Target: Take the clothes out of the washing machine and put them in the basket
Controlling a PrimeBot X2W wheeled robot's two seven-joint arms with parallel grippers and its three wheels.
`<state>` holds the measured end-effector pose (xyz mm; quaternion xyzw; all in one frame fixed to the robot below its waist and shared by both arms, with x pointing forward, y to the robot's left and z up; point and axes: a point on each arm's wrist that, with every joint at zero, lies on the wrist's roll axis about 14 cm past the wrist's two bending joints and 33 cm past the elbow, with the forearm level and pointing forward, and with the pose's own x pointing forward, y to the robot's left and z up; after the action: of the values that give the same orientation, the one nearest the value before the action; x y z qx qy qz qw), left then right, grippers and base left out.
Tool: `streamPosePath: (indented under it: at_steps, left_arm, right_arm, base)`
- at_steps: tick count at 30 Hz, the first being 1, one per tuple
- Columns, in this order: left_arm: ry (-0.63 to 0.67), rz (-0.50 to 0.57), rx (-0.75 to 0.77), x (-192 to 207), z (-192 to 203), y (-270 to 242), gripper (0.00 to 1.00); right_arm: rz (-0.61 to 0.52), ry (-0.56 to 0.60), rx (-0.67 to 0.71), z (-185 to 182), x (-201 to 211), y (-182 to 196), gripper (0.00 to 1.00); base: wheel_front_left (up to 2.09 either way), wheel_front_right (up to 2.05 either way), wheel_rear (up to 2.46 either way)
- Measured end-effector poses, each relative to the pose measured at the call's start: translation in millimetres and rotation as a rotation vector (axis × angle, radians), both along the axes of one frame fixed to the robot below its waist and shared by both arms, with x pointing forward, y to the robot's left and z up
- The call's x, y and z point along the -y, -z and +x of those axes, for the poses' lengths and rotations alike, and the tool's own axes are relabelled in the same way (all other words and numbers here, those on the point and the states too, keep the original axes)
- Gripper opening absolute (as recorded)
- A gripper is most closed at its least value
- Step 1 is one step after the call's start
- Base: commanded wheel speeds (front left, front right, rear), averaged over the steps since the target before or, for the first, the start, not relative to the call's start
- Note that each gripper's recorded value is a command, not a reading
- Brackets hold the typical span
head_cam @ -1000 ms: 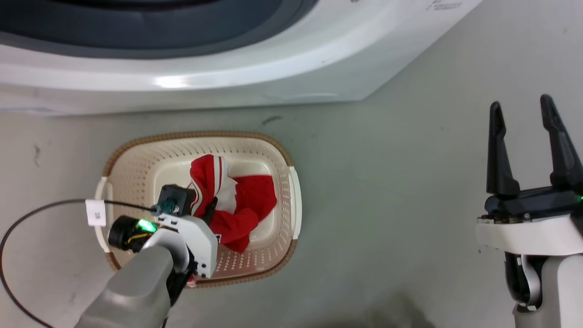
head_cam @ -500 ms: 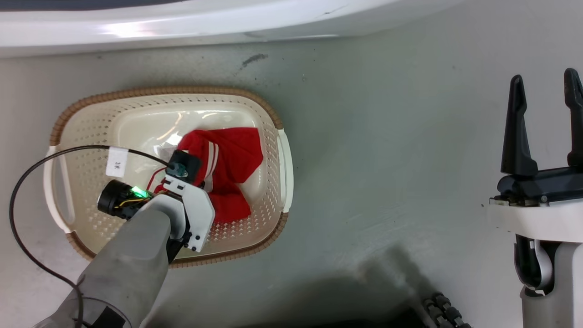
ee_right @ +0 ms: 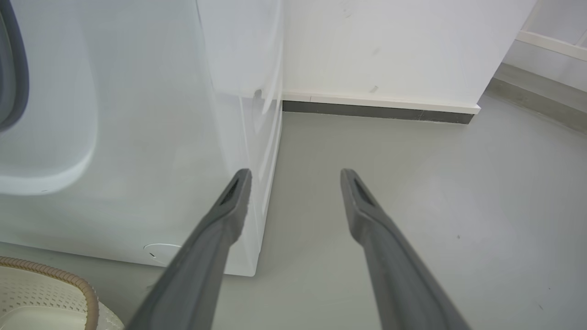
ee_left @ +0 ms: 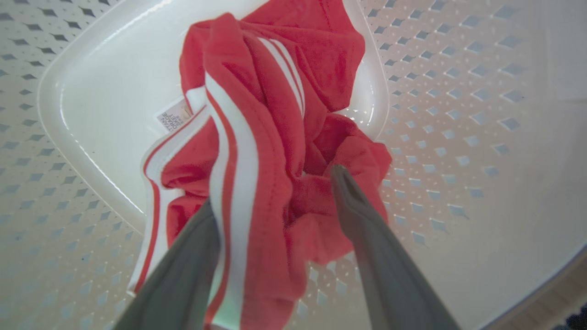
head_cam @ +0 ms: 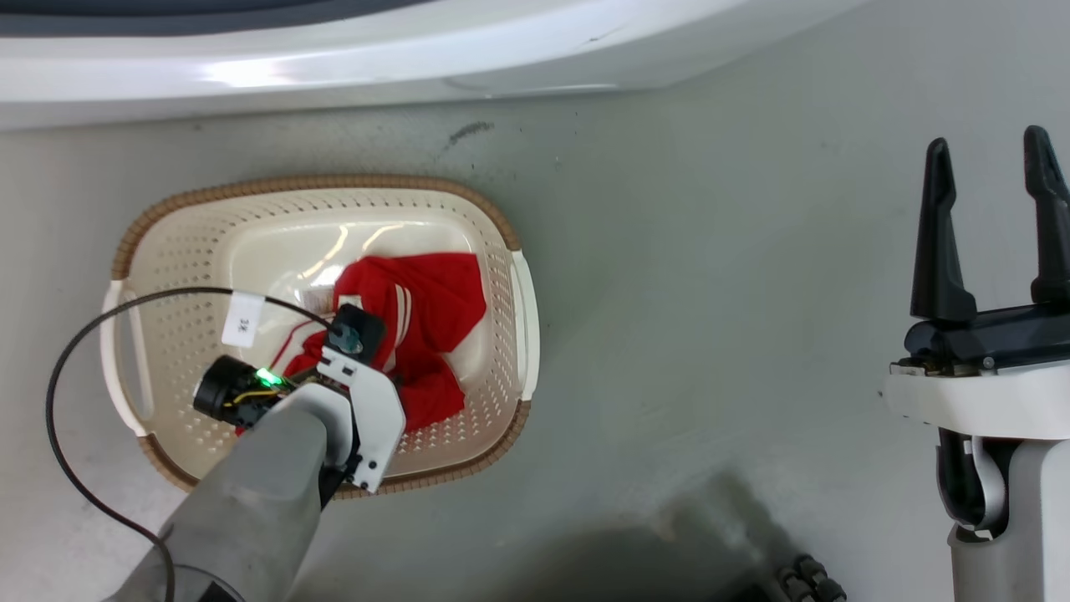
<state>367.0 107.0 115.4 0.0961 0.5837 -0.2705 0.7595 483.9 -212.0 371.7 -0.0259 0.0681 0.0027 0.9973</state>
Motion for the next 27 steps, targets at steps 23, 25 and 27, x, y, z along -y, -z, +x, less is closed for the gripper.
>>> streamPosePath:
  at_steps: [23,25,27]
  left_arm:
    - [-0.212,-0.166,0.464,3.9,32.5,-145.2,1.00]
    - [-0.246,-0.175,0.510,-1.5,34.8,-158.4,1.00]
    - [-0.263,-0.179,0.559,-6.5,37.6,-171.9,1.00]
  right_arm:
    - [0.030,-0.071,0.166,-46.1,-30.1,-99.7,1.00]
    - [0.034,-0.079,0.177,-50.5,-33.1,-105.6,1.00]
    - [0.037,-0.086,0.192,-53.9,-35.8,-112.1,1.00]
  base:
    - [0.00,0.00,0.00]
    - [0.00,0.00,0.00]
    - [0.00,0.00,0.00]
